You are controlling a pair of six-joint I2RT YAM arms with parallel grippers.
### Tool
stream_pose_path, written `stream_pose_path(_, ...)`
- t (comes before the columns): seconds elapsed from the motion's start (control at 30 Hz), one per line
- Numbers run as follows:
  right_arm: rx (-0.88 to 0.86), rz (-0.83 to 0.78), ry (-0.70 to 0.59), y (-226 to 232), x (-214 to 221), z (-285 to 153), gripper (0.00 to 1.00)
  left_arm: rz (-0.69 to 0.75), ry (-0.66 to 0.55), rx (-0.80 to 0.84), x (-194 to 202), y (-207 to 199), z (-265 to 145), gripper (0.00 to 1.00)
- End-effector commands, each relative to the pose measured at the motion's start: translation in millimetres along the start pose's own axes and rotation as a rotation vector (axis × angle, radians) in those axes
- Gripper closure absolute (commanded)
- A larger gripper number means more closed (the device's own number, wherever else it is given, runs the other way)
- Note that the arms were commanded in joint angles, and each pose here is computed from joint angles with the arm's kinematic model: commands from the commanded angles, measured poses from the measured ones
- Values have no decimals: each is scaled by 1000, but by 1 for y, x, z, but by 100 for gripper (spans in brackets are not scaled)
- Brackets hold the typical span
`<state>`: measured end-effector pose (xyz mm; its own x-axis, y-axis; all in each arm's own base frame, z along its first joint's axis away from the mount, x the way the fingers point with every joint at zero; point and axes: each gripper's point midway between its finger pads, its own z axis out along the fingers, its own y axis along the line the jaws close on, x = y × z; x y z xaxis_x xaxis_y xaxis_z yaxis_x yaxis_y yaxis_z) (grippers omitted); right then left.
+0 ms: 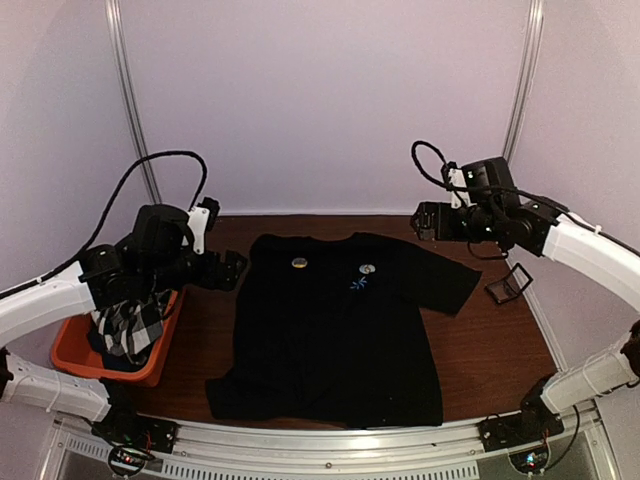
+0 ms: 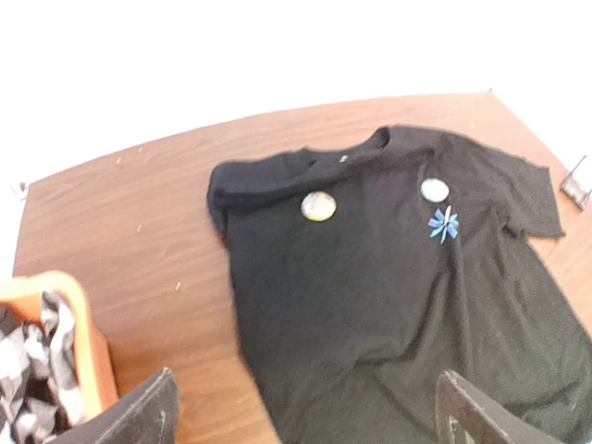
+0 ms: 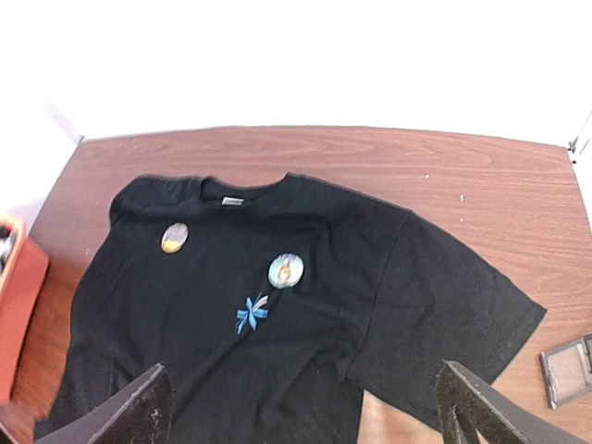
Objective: Pin the brooch onto the clothing
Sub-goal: Reset both arms
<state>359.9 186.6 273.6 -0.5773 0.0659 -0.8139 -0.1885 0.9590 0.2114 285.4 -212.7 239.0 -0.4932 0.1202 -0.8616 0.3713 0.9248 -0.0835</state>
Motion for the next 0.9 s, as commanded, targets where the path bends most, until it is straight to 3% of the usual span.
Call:
stream_pose_path(0.0,0,-74,-73,-4,12,-43,0,12,21,-30,23,19,-15,2)
stream_pose_path(0.27,-99,-93,-237,-17,35,-102,0,105,40,-86,30,36,-33,2)
stream_pose_path(0.5,-159,-106,-259,-15,44,-116,0,199,-11,-54,20,33,-43,2)
stream_pose_path(0.67,-136,-120,-248,-18,44,-117,0,183,-61,-43,16,34,-49,2)
stream_pose_path(0.87,-119,-110,-271,-24,44,-119,0,179,-39,-86,22,41,-47,2)
